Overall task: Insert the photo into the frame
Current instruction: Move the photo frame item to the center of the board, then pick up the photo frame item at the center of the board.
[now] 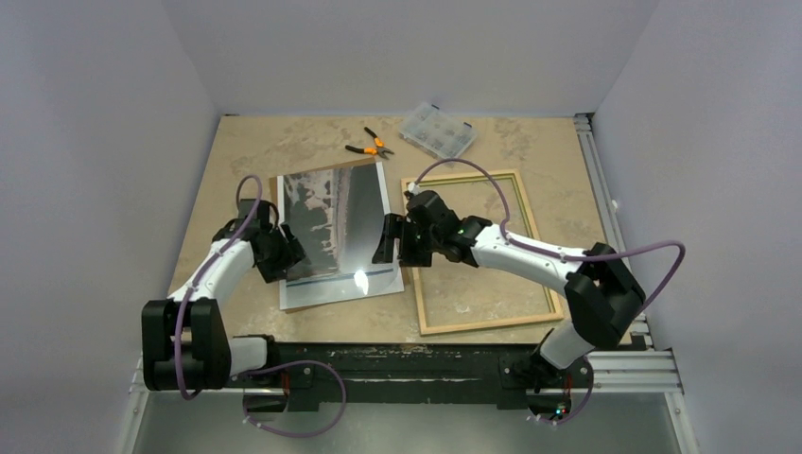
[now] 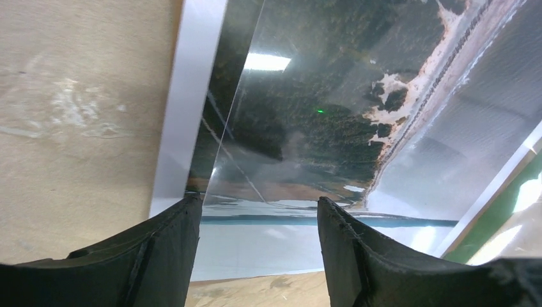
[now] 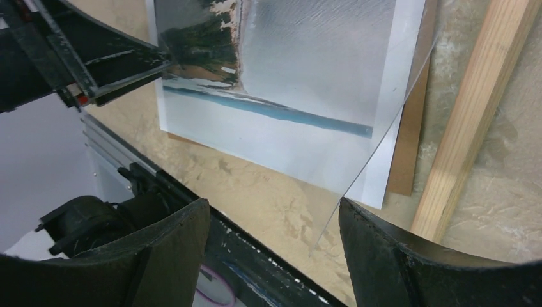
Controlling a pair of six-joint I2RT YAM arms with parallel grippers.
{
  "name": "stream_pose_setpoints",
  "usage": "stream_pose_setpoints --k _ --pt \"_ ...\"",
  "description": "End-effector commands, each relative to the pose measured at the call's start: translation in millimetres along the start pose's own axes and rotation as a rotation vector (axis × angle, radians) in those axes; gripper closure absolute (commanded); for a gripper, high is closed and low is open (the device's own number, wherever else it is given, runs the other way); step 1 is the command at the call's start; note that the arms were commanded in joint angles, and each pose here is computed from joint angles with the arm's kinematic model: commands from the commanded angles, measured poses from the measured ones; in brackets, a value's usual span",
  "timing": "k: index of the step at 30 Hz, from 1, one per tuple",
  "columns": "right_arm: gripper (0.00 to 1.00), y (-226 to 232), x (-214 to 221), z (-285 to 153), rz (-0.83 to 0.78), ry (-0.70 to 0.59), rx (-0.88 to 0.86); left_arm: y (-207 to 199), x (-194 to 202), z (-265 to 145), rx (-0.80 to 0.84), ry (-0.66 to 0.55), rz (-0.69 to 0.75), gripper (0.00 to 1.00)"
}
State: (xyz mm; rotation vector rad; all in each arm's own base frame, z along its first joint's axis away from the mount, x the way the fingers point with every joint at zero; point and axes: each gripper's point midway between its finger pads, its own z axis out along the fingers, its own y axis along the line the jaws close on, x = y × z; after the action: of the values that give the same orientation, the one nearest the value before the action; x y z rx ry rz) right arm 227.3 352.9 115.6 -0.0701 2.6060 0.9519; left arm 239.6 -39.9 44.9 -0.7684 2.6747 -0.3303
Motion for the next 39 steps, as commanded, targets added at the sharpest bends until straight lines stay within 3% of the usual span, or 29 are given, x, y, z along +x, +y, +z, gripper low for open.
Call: stream_pose_setpoints --k 1,11,19,22,32,39 --pt "0.28 34.2 3.1 -24.6 0.025 -0.024 -0.148 -43.1 20.0 2.1 0.197 0.090 0.001 0.37" --pt "0.28 -11.5 18.2 -70.2 0.096 -0.130 -0.038 -71.7 45.8 8.3 0.218 0.137 0.089 0.38" --pt "0.22 -104.0 20.3 -91.5 0.042 -0.223 0.373 -57.1 46.5 12.0 0.123 0.133 0.117 0.35" --pt "0.17 -122.6 16.8 -97.7 0.020 -0.230 0.432 -51.9 46.7 13.5 0.095 0.138 0.126 0.34" --pt "0.18 -123.2 -35.1 -84.8 0.003 -0.199 0.211 -52.3 47.2 15.5 0.095 0.144 0.125 0.34" --pt "0.23 -119.6 -64.9 -52.9 0.117 -0.094 -0.058 -51.9 48.4 16.1 0.094 0.151 0.125 0.34"
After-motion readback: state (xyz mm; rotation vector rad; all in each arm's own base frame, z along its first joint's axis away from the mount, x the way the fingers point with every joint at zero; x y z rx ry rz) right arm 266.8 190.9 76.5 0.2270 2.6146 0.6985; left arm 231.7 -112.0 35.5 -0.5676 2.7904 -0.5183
